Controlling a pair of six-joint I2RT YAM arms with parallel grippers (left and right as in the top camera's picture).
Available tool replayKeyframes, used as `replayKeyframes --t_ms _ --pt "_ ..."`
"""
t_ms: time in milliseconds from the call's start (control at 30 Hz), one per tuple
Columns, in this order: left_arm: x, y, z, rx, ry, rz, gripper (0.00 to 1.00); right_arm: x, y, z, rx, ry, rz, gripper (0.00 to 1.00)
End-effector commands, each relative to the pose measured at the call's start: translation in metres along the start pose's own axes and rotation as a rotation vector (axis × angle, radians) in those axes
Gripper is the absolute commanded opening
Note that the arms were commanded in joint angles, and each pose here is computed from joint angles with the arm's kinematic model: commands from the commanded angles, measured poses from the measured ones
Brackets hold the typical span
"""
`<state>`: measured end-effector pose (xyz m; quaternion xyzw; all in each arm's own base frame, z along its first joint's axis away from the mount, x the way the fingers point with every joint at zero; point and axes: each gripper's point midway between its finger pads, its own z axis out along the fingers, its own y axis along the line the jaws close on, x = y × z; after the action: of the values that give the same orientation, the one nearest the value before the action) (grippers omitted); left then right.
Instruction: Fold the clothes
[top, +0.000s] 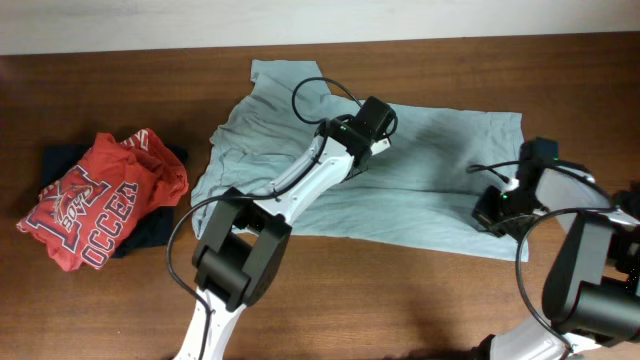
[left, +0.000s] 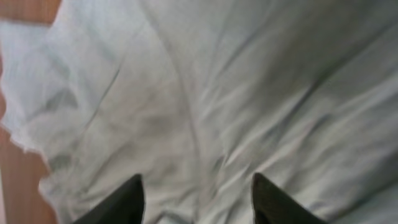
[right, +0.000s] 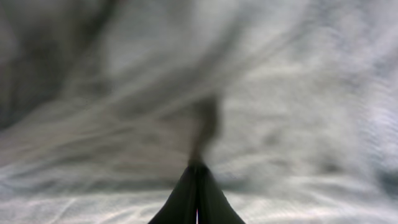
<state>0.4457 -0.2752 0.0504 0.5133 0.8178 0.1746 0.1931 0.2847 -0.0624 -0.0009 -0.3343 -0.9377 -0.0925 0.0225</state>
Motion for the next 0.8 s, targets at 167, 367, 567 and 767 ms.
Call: replayKeyframes --t_ms 167,367,567,767 --pt "0.046 0.117 -0.105 -0.214 -0.054 -0.402 0.7 -0.041 -0.005 -0.108 -0.056 -0.226 -0.011 0.04" --pt "0.102 0.138 -0.104 -0.007 -0.052 -0.611 0.74 -0.046 0.013 -0.173 -0.125 -0.336 -0.048 0.1" --pt "0.14 0.109 -0.084 0.298 0.028 -0.774 0.66 -0.035 0.017 -0.173 -0.148 -0.286 -0.046 0.07" --pt "0.173 0.063 -0.049 0.429 0.232 -0.803 0.53 -0.006 0.005 -0.142 -0.109 -0.128 -0.012 0.04"
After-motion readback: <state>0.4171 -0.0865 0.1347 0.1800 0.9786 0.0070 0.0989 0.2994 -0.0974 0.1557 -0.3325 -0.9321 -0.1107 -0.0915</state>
